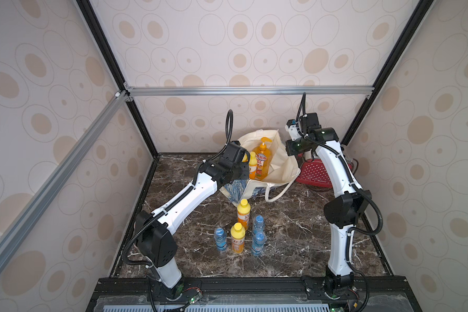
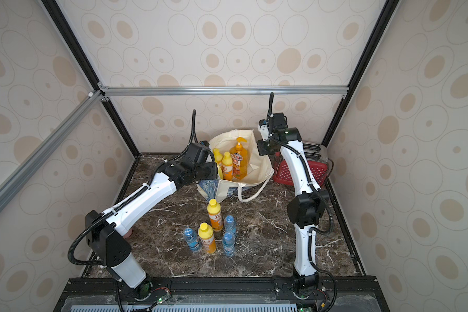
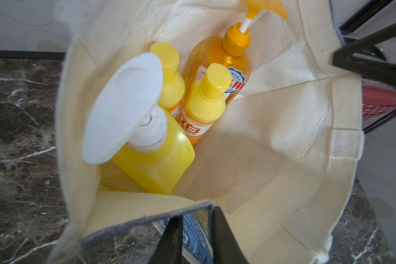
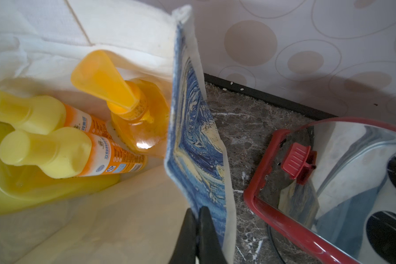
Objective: Pack dish soap into the shopping bag
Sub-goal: Adjust the shopping bag at the center of the board.
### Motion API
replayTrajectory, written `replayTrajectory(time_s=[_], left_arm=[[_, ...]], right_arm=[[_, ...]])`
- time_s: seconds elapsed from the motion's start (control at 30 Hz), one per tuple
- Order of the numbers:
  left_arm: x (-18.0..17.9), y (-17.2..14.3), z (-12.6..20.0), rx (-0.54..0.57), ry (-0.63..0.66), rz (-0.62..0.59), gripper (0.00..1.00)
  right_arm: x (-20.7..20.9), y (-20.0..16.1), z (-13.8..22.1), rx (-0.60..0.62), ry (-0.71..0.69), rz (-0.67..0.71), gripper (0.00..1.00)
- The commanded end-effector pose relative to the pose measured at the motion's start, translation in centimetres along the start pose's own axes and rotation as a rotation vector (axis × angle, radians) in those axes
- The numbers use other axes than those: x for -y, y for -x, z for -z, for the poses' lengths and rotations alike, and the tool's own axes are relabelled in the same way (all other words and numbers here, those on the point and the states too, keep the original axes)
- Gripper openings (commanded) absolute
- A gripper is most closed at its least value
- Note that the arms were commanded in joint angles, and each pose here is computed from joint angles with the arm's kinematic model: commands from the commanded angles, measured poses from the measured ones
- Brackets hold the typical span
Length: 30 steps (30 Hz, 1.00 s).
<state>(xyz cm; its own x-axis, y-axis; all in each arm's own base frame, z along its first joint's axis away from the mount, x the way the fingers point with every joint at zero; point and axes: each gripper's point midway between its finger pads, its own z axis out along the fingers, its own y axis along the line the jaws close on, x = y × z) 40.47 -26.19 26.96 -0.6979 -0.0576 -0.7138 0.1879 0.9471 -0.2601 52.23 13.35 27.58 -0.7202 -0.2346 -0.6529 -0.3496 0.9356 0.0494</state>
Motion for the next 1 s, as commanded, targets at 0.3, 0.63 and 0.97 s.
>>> replayTrajectory(time_s=[0.3,0.63,0.97], left_arm=[[-3.8,-0.2,3.5,0.008,0.138,-0.079,0.00],[-5.9,0.2,5.7,0.022,0.141,-0.074,0.00],[-7.0,1.4,7.5,0.060,0.139,-0.065,0.00]], right_arm=[[-0.7,-0.8,8.1,0.016,-0.022,-0.141,0.00],[-0.7,-3.3,11.6,-0.023,-0.061,-0.158,0.00],[0.0,-6.8,13.3,-0.068,-0.134,-0.163,0.00]])
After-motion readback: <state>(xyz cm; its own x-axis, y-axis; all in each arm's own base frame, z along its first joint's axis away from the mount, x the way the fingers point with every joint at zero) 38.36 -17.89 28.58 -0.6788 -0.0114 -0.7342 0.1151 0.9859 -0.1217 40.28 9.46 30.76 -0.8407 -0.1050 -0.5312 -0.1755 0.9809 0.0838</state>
